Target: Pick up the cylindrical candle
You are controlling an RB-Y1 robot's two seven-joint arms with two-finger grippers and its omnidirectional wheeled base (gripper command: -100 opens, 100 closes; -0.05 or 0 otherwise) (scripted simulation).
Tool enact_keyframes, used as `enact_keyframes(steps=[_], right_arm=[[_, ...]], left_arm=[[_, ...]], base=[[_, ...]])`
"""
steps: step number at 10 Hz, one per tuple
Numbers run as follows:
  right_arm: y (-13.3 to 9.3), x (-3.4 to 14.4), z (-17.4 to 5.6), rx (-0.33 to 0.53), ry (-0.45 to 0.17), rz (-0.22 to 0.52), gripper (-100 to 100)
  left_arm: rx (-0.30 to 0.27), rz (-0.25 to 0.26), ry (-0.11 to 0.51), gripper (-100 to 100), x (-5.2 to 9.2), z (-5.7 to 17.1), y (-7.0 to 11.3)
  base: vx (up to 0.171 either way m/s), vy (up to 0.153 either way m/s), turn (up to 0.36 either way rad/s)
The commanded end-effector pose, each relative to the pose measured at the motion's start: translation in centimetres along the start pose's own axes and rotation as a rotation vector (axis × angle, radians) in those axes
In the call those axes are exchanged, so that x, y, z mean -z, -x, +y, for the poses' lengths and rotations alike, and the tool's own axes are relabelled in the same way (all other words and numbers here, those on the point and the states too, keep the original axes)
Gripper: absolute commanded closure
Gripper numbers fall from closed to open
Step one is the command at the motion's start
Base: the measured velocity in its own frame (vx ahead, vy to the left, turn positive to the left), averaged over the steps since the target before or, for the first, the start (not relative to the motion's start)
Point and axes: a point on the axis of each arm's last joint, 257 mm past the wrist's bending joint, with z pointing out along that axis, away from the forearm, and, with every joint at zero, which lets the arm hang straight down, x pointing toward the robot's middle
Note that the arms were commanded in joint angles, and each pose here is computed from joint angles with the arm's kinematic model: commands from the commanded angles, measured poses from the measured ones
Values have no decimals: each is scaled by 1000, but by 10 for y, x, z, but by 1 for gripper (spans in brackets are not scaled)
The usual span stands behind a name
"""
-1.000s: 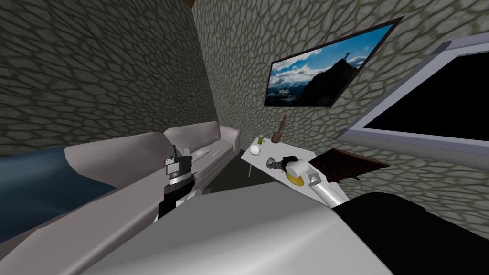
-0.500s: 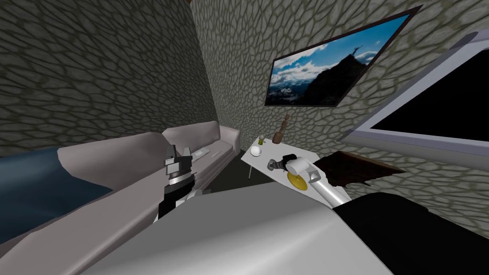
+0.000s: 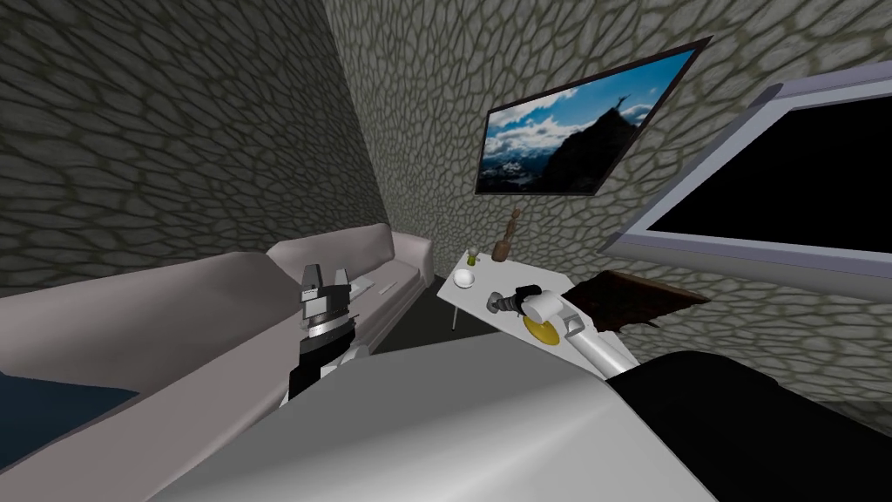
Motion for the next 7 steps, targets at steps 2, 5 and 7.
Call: enact_keyframes(steps=[2, 5, 7], right_arm=[[0, 0, 0, 3, 1, -2, 100], [0, 0, 1, 2, 2, -2, 100], [0, 0, 0, 2, 2, -2, 0]], left_arm=[[0, 0, 0, 0, 0, 0, 0], [0, 0, 0, 0, 0, 0, 0], [0, 0, 0, 0, 0, 0, 0]], base=[[23, 11, -5], [0, 0, 0], [0, 0, 0]])
